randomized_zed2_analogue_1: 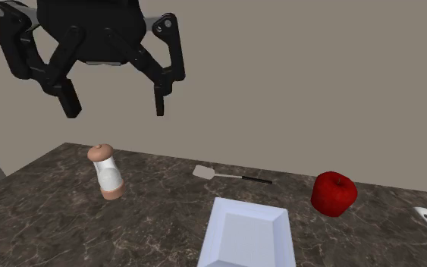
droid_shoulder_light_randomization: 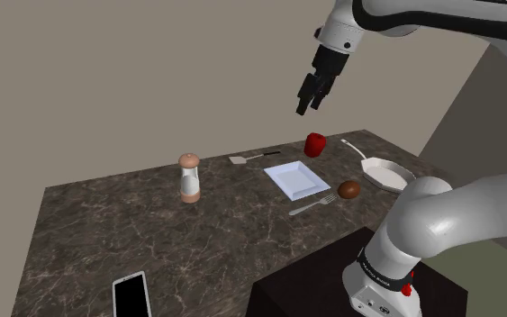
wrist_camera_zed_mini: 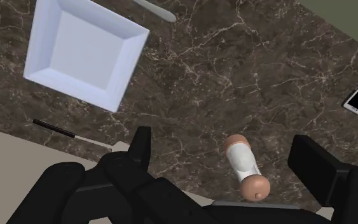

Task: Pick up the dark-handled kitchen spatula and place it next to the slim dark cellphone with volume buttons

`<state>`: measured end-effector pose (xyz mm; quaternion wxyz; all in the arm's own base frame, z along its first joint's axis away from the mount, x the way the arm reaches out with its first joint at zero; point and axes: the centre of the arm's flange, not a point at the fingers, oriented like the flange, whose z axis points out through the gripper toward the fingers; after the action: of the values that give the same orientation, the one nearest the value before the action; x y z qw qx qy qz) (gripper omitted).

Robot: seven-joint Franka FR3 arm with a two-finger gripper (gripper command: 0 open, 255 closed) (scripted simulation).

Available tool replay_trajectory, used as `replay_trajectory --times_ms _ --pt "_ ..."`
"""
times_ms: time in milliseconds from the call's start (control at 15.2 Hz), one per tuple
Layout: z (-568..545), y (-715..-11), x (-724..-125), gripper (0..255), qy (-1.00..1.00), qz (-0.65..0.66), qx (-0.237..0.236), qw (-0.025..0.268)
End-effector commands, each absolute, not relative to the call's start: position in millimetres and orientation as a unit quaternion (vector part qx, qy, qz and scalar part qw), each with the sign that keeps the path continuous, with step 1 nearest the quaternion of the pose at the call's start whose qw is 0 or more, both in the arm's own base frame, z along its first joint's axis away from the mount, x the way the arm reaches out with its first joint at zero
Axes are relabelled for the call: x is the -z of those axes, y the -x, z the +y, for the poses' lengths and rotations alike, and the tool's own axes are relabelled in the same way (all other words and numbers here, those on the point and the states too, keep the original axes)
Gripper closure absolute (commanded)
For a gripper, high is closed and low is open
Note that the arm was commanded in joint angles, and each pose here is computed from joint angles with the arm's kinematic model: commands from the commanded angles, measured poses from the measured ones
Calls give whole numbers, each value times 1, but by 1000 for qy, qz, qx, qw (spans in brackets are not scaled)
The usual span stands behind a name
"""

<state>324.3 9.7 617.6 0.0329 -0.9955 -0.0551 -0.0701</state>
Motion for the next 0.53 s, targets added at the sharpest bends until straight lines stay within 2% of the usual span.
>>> replay_trajectory --times_ms 0,462 --pt "10 -324 -618 0 995 -55 70 33" --pt "-45 -369 -556 0 986 -157 54 24"
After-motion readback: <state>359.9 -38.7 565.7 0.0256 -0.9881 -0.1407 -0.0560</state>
